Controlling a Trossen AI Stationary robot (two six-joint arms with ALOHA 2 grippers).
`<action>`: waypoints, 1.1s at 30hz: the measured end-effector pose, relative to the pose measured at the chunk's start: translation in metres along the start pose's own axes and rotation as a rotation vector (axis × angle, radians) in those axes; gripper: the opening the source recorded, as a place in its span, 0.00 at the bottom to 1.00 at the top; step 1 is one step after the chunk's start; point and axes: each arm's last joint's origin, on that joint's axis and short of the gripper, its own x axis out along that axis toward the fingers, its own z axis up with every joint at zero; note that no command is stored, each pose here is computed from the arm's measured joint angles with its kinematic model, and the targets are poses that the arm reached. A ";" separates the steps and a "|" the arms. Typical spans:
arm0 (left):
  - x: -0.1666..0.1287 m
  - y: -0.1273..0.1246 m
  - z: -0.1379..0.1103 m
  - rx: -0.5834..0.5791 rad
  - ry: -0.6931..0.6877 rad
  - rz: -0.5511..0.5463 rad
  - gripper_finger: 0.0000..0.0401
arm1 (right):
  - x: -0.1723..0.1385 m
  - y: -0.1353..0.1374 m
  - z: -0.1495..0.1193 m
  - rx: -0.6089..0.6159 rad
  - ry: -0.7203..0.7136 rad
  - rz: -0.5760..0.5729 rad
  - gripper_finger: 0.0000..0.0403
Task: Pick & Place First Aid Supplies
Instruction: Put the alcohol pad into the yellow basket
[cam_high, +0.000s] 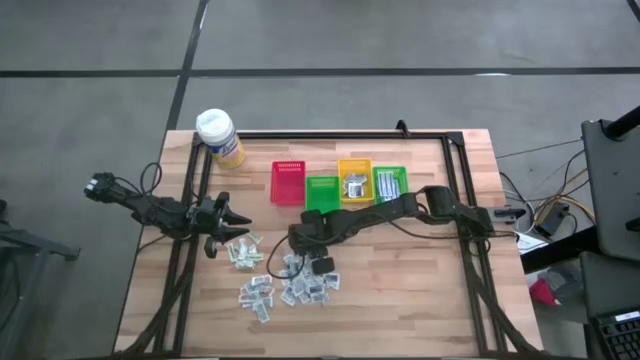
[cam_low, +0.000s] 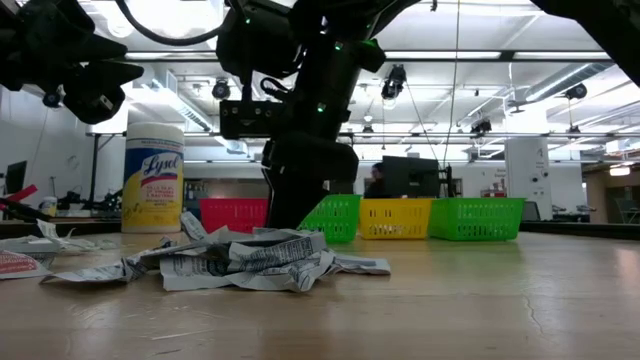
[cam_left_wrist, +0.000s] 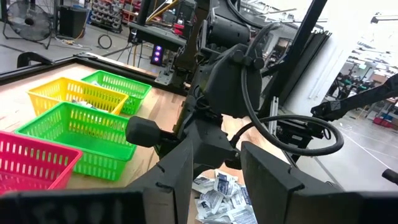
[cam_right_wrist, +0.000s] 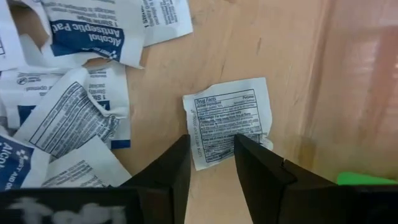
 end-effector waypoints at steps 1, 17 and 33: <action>0.000 0.000 0.000 0.000 0.000 0.000 0.33 | 0.000 0.000 0.000 0.003 0.000 0.000 0.28; 0.000 0.000 0.000 0.003 0.000 0.001 0.33 | 0.003 0.001 -0.002 0.000 0.011 0.010 0.24; 0.000 0.000 0.000 0.015 0.000 0.001 0.33 | -0.039 -0.026 0.026 0.326 -0.061 0.029 0.37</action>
